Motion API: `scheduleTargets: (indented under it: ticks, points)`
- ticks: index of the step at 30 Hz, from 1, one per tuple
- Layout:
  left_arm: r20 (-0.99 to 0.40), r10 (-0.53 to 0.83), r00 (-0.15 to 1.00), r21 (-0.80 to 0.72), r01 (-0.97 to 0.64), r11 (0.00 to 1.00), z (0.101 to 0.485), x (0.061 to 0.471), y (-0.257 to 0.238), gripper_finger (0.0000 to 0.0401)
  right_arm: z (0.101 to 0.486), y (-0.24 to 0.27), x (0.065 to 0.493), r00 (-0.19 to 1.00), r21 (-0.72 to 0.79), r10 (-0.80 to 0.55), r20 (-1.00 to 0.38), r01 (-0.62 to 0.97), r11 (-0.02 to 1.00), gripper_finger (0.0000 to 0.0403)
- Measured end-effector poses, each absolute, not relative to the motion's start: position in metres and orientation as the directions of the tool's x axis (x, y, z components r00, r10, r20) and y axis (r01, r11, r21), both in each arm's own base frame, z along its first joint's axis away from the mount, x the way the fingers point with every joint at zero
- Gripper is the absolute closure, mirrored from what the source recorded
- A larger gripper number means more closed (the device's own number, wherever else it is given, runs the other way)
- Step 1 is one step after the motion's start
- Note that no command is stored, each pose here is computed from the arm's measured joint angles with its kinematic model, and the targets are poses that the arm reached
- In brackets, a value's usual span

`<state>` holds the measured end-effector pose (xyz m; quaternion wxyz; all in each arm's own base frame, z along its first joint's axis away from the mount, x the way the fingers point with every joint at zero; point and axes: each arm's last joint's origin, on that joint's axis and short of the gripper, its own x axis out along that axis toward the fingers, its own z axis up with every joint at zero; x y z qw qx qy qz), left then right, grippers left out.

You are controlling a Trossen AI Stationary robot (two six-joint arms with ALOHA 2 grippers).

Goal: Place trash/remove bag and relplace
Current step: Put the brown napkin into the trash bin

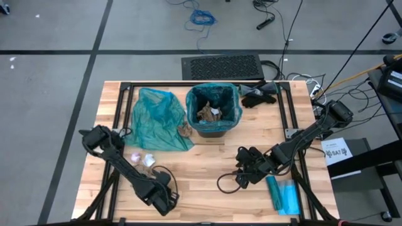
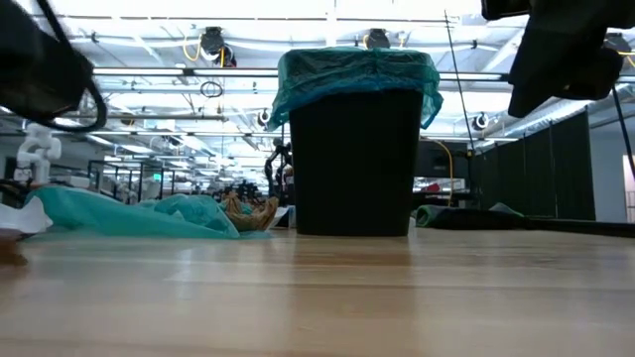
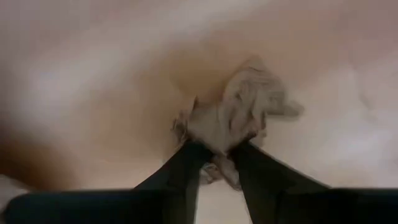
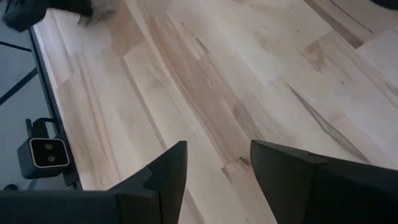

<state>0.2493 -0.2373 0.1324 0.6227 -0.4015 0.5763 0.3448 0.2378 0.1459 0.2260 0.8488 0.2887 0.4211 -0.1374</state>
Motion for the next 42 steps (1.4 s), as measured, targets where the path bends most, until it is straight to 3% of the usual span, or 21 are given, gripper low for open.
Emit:
scheduleTargets:
  ticks: [2,5,7,11,14,24,35,42]
  points:
    - [-0.995,-0.08,0.058,-0.088,-0.891,0.446,0.12,0.252,-0.243,0.0303,0.227,0.146,0.238,0.614,0.379,0.014,-0.789,0.469,0.798,0.0234]
    - [-0.973,-0.196,0.124,-0.205,-0.854,0.478,0.115,0.26,-0.256,0.0346,0.228,0.147,0.24,0.627,0.388,0.025,-0.779,0.45,0.804,0.0234]
    - [-0.967,-0.192,0.168,-0.241,-0.847,0.473,0.12,0.264,-0.256,0.0384,0.228,0.147,0.24,0.627,0.387,0.025,-0.778,0.449,0.805,0.0234]
    - [-0.959,-0.13,0.253,-0.285,-0.848,0.447,0.142,0.271,-0.244,0.0396,0.228,0.147,0.24,0.63,0.384,0.025,-0.776,0.441,0.812,0.0234]
    - [-0.959,-0.05,0.278,-0.271,-0.856,0.441,0.16,0.276,-0.226,0.04,0.228,0.147,0.24,0.63,0.38,0.024,-0.776,0.437,0.815,0.0234]
    - [-0.92,0.038,0.389,-0.314,-0.793,0.522,0.244,0.287,-0.168,0.0401,0.228,0.147,0.24,0.63,0.378,0.024,-0.776,0.435,0.818,0.0234]
    - [-0.779,0.155,0.607,-0.36,-0.636,0.683,0.344,0.295,-0.101,0.0401,0.228,0.146,0.24,0.633,0.375,0.015,-0.774,0.44,0.816,0.0234]
    - [-0.645,0.267,0.716,-0.254,-0.53,0.809,0.398,0.305,-0.059,0.0401,0.228,0.146,0.24,0.633,0.388,0.014,-0.774,0.456,0.801,0.0234]
